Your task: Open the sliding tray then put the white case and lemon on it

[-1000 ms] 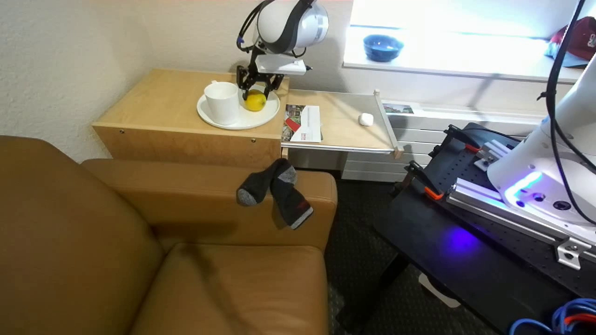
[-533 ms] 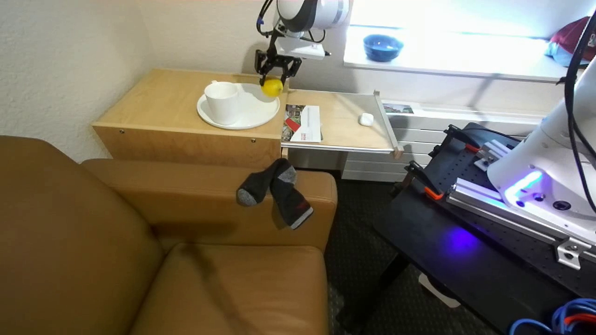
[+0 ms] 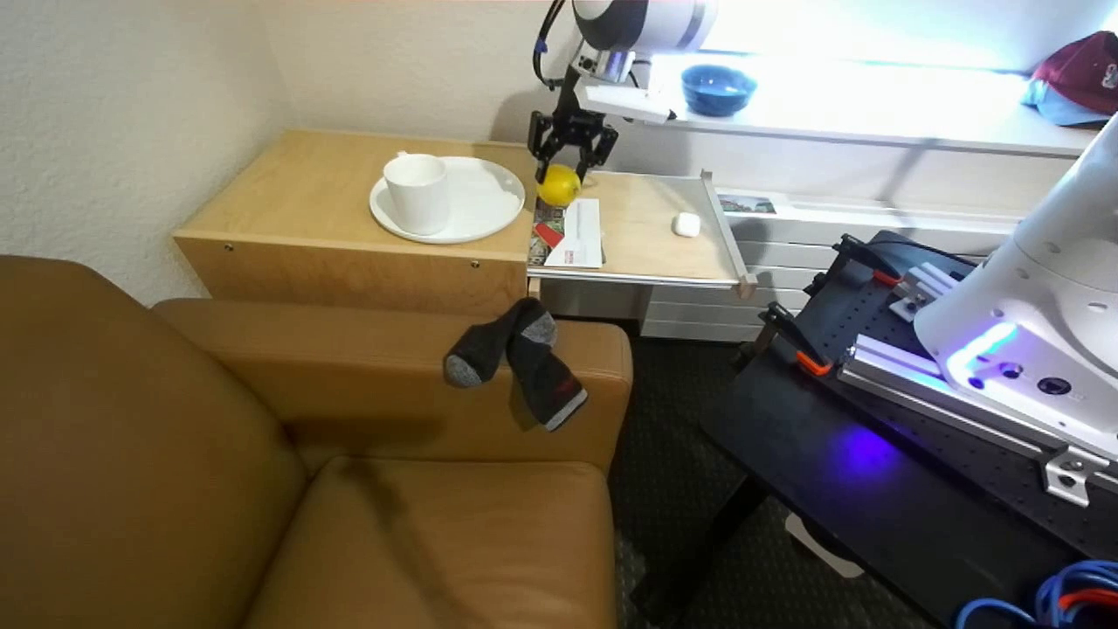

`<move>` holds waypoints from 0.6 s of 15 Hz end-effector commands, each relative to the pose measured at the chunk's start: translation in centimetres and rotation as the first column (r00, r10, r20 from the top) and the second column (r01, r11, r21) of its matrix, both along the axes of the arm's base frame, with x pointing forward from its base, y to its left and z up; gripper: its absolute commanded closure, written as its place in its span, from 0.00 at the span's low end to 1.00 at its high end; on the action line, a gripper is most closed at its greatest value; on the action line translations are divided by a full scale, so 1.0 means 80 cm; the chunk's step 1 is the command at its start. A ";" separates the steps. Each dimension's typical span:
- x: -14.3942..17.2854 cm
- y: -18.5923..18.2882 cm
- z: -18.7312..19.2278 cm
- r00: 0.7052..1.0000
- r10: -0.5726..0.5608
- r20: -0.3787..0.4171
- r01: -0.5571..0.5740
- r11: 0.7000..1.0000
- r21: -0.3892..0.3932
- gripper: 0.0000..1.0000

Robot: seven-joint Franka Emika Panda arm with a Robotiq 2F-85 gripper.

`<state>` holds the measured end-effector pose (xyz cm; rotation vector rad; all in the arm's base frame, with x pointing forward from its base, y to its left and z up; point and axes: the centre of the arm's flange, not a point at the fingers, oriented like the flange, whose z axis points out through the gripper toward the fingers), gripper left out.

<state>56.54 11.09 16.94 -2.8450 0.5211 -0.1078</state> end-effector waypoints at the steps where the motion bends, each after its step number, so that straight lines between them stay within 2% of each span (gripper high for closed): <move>1: -0.080 -0.035 -0.013 0.996 -0.070 -0.060 0.067 0.997 -0.038 0.56; 6: -0.170 -0.095 -0.053 0.959 -0.258 -0.119 0.238 0.958 -0.161 0.56; 9: -0.193 -0.106 -0.078 0.937 -0.329 -0.116 0.304 0.934 -0.186 0.56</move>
